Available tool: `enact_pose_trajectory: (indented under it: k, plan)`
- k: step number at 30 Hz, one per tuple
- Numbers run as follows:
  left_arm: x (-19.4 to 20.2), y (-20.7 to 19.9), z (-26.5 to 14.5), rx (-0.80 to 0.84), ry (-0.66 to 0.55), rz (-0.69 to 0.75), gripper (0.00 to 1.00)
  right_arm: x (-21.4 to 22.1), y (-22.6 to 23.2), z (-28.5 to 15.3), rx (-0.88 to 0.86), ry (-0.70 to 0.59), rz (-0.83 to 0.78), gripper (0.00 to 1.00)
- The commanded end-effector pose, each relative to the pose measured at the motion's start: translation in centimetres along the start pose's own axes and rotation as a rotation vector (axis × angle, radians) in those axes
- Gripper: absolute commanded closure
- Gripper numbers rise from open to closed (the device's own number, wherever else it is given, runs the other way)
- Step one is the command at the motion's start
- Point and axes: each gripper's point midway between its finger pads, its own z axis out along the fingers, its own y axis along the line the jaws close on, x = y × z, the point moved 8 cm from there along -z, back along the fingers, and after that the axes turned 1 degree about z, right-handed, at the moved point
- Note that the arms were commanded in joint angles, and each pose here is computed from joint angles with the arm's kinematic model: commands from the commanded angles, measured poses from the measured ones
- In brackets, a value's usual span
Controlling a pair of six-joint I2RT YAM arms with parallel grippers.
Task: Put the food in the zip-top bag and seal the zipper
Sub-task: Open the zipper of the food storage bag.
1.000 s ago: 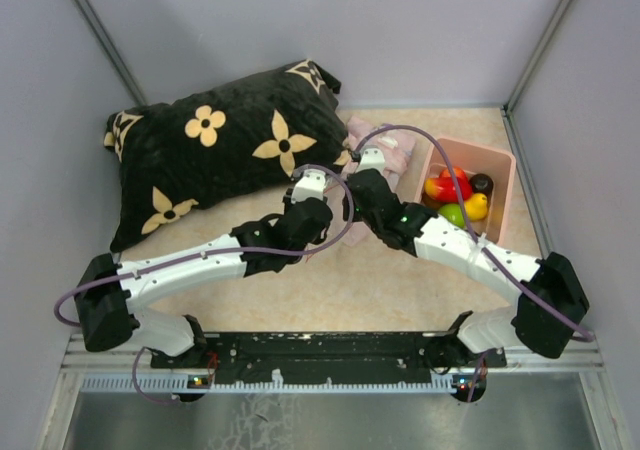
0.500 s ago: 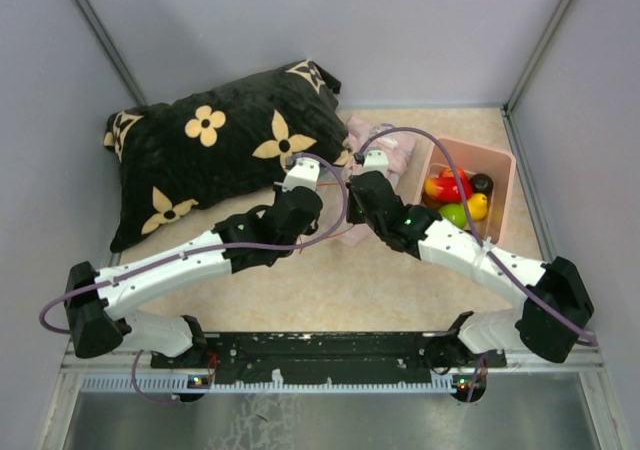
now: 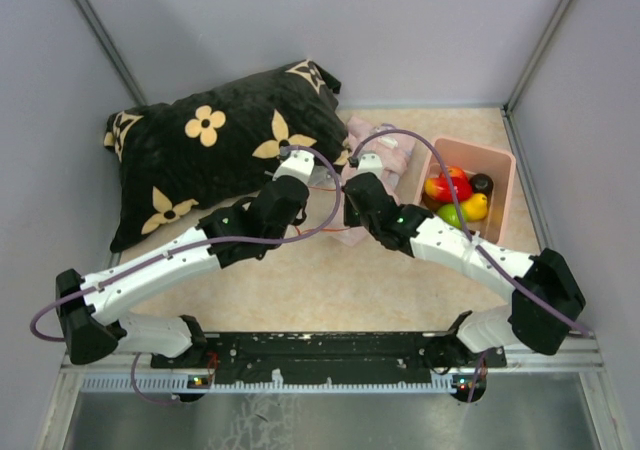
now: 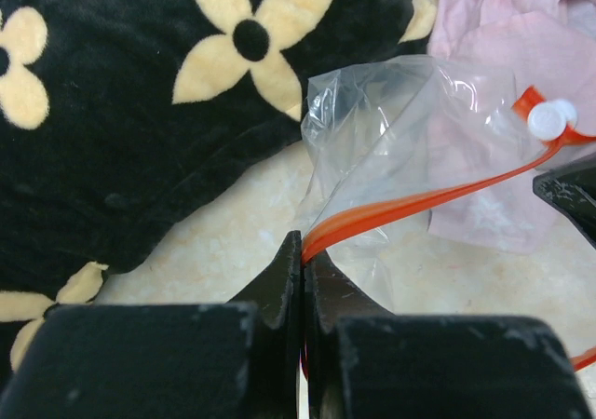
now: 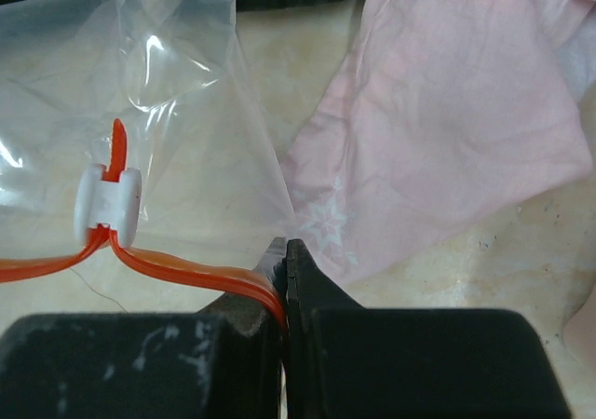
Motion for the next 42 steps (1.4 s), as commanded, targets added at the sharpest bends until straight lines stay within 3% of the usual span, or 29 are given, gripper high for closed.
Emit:
enact_pose_trajectory:
  k: [1, 9, 14, 21, 31, 42]
  plan:
    - [0.4, 0.4, 0.2, 0.081, 0.017, -0.001, 1.00, -0.9, 0.1, 0.5, 0.001, -0.031, -0.009, 1.00]
    - [2.4, -1.1, 1.7, 0.138, 0.098, 0.074, 1.00, -2.8, 1.9, 0.0, -0.108, -0.050, -0.027, 0.89]
    - [2.5, -1.2, 1.8, 0.138, 0.121, 0.049, 1.00, -4.1, 3.1, -0.6, -0.192, -0.064, -0.018, 0.84]
    - [2.5, -1.1, 1.9, 0.154, 0.130, 0.022, 1.00, -5.1, 3.7, -1.5, -0.230, -0.081, -0.013, 0.68]
    - [2.4, 0.0, 2.2, 0.092, 0.146, -0.067, 1.00, -4.0, 2.5, -1.4, -0.152, -0.031, -0.026, 0.66]
    - [2.0, 2.5, 2.2, -0.061, 0.136, -0.162, 1.00, -2.4, -2.3, 0.2, 0.052, -0.013, -0.035, 0.64]
